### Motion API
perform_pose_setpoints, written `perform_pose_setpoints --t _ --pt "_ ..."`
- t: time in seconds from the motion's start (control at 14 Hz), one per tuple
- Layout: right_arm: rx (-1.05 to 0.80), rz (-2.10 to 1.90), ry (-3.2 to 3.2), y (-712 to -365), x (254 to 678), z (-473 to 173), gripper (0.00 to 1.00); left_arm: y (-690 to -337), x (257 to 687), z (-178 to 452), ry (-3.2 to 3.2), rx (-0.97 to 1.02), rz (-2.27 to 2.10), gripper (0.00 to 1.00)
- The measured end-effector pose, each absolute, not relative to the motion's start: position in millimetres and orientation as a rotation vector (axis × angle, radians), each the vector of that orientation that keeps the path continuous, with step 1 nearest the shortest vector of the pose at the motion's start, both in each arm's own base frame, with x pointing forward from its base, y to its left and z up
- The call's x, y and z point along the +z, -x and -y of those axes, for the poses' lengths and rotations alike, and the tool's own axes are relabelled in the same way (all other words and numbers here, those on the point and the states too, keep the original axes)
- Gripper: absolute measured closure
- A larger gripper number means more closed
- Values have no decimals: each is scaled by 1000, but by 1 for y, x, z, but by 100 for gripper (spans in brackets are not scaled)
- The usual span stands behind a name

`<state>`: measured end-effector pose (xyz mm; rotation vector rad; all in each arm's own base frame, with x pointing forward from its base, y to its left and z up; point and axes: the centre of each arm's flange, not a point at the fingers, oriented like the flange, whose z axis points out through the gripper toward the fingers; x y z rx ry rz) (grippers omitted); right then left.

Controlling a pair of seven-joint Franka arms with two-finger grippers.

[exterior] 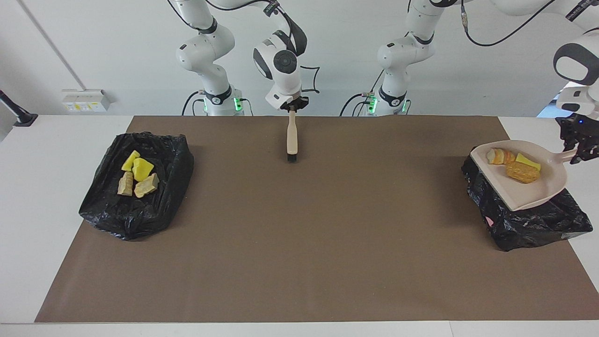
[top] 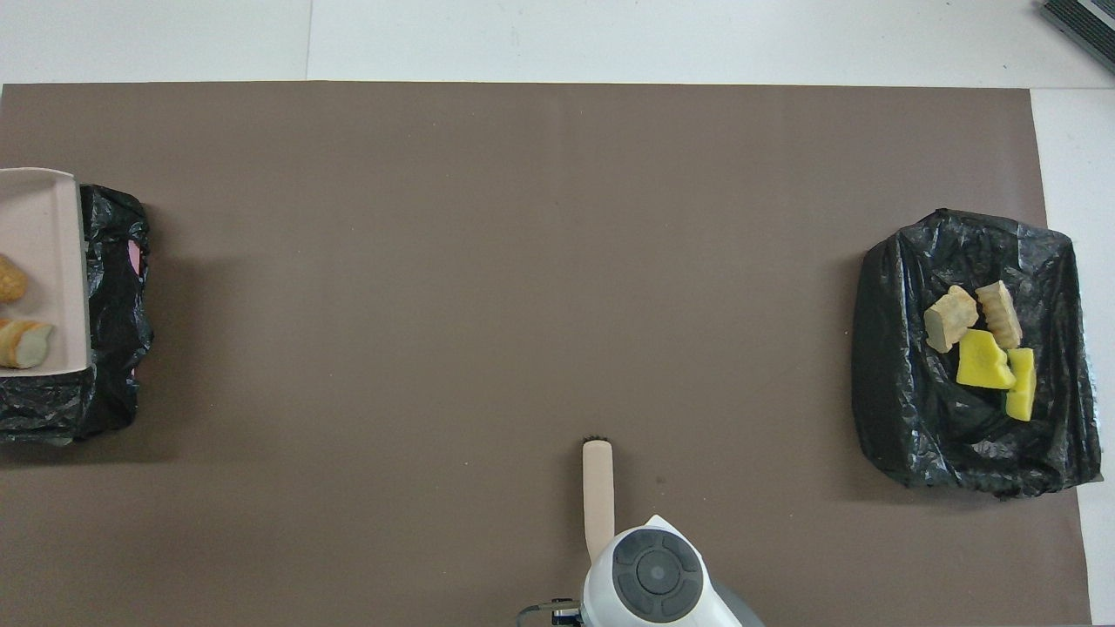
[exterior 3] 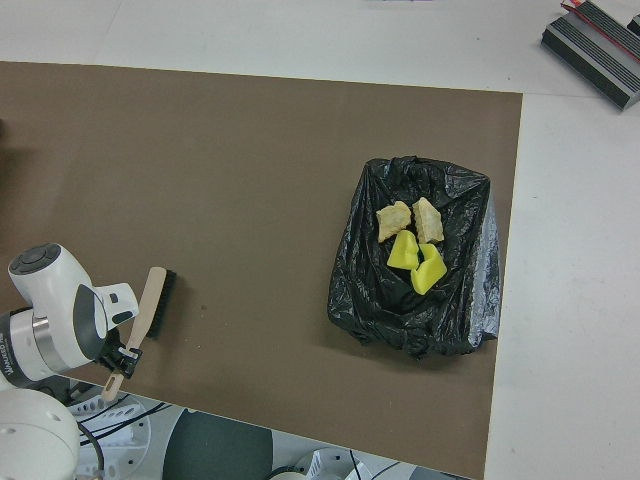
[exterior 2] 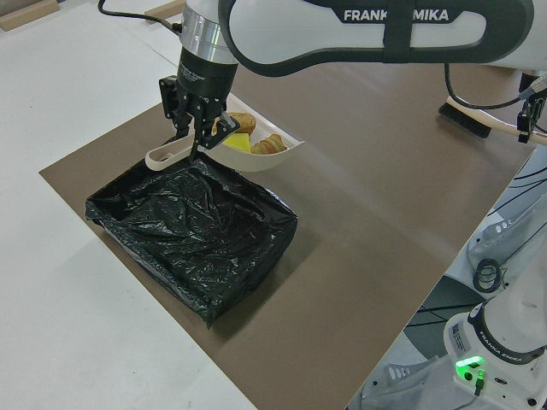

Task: Sweep and dump trash in bin
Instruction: 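Tip the dustpan over the black bag with the left gripper, then lay the brush down on the mat with the right gripper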

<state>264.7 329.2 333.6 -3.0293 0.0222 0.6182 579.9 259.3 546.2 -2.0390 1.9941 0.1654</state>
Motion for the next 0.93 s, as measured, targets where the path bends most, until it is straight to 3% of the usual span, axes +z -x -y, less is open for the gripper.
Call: perform_pose_setpoints --t 0.21,0.43,0.64,0.93 --pt "632 -20 3032 -267 328 -328 70 -587 541 -307 1938 256 -1984 68" --pt "626 -10 3029 -270 329 -331 40 -598 524 -318 1838 391 -1990 68" --pt "568 -15 3010 -290 342 -344 3 -603 522 -316 1792 525 -1922 68" --pt "373 -73 3040 -369 373 -329 0 -607 516 -304 1782 612 -1840 68"
